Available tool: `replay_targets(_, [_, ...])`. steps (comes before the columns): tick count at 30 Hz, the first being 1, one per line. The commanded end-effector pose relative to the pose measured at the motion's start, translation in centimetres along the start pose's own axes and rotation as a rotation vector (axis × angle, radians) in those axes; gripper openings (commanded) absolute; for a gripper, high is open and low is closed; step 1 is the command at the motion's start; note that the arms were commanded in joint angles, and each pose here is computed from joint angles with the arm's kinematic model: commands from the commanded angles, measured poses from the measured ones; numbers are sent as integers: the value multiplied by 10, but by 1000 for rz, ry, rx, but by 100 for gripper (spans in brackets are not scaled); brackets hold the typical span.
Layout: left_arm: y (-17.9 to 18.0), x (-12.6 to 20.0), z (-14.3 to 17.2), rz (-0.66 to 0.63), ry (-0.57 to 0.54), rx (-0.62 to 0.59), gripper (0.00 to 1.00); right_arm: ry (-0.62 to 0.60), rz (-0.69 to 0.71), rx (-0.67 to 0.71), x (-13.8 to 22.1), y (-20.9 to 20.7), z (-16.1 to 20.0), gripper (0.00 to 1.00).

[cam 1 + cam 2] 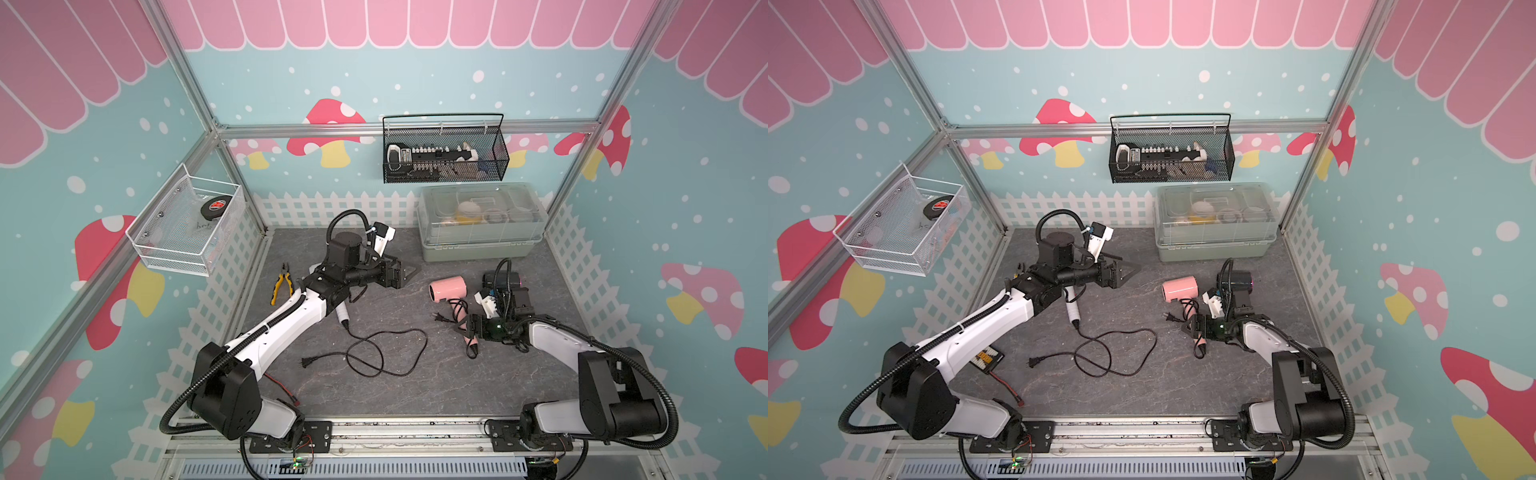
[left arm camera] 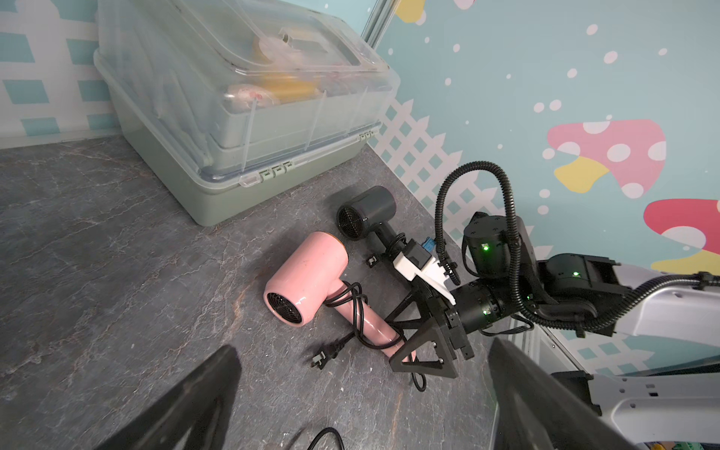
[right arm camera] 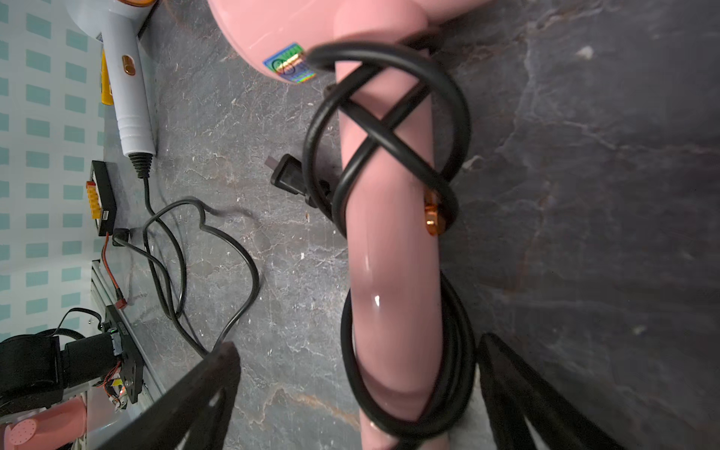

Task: Wrap the cord around the hair dryer
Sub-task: Place the hair dryer at the center of the board.

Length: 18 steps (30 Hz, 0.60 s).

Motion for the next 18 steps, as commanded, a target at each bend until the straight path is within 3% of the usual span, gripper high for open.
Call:
replay_targets(1, [1,9,-4,-39,-34,-2,99,-8,57,4,13,2,-4,97])
replay_targets(11, [45,26,14,-289,-13,76,98,-108,109,80,47,20,-36,99])
replay_targets(18, [88,49,47,-576,60,171,93,-161,73,126,56,39,-61,99])
Point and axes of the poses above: each gripper's point midway between its finger pads, its own x axis back along the fingers, its own y axis along the line the jaws close on, z = x × y, the point moved 2 cm from there along x, back along the fingers, and after that the axes turned 2 degrees about x, right-handed, at the moved point
